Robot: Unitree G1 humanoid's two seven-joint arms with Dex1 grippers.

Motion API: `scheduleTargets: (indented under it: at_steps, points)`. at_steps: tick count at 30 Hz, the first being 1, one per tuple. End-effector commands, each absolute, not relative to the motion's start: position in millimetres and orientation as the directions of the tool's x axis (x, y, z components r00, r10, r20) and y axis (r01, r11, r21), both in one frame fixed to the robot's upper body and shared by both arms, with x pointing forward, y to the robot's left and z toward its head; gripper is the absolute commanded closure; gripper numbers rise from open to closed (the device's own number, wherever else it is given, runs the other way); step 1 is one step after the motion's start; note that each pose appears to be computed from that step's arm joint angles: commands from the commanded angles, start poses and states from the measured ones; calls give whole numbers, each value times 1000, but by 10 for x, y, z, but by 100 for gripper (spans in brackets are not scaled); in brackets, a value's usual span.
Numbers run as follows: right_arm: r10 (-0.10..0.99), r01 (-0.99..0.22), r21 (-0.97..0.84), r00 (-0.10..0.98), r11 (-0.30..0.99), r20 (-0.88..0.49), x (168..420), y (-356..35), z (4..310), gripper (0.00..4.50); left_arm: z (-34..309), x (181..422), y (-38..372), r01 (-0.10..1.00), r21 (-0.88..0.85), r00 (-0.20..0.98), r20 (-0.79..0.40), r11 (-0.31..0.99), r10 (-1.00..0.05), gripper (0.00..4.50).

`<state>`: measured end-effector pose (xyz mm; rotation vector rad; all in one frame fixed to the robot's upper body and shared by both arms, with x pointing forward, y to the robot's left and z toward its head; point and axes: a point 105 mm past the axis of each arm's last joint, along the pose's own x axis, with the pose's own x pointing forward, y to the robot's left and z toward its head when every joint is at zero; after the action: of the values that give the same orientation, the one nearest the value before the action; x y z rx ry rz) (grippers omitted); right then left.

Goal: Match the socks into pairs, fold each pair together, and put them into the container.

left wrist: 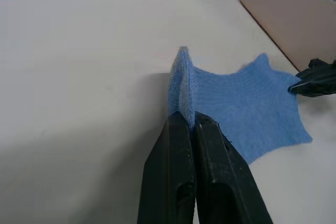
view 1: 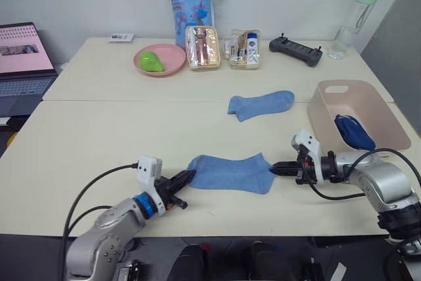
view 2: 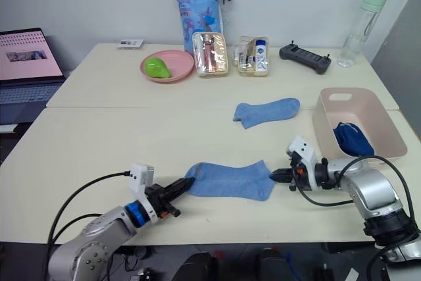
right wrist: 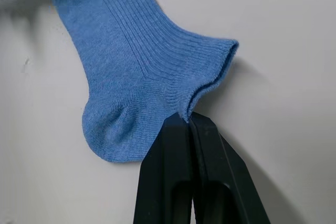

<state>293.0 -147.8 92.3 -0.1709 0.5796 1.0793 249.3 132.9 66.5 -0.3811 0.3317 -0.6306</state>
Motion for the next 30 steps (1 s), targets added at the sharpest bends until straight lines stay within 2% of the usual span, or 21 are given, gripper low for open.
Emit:
scheduleTargets:
  at_steps: [1,4,5,7,12,16,18,19,21,23,25,27,30]
  points:
    - [786,-874,112,360,472,-503,2968,-1468,1006,450,724,2454,1249,513,-423,770,-158,747,-618,447]
    - [789,-871,99,381,482,-483,3000,-1463,1047,450,690,2427,1240,497,-429,778,-165,754,-606,447]
    - [787,-871,89,387,482,-481,3006,-1472,1059,403,687,2423,1252,495,-425,780,-167,758,-603,405]
    - [772,-870,26,422,492,-476,3045,-1509,1098,348,690,2429,1335,477,-417,796,-170,774,-581,355]
    - [785,-881,-97,458,462,-417,3057,-1486,1323,179,837,2441,1679,480,-320,819,-171,817,-548,201]
    - [836,-889,-160,458,429,-302,3043,-1214,1511,179,1121,2457,1783,604,-172,767,-138,778,-627,201]
    - [843,-888,-207,457,411,-284,3041,-1082,1472,221,1229,2505,1670,674,-119,720,-114,729,-684,199]
    - [847,-891,-220,449,398,-284,3032,-1024,1427,241,1253,2552,1632,689,-86,711,-113,719,-694,218]
    - [859,-900,-217,428,377,-281,3019,-901,1294,308,1222,2618,1472,746,13,660,-143,665,-738,260]
    - [871,-903,-206,422,377,-253,3018,-781,1205,375,1136,2649,1303,802,109,597,-183,587,-781,320]
    - [871,-908,-223,408,355,-273,2986,-739,1088,447,996,2714,1259,805,142,593,-218,576,-775,385]
    - [860,-908,-233,408,347,-308,2958,-777,950,450,846,2767,1277,795,143,606,-251,590,-755,448]
    - [833,-901,-235,428,364,-350,2934,-913,793,450,632,2775,1379,778,135,621,-309,614,-720,448]
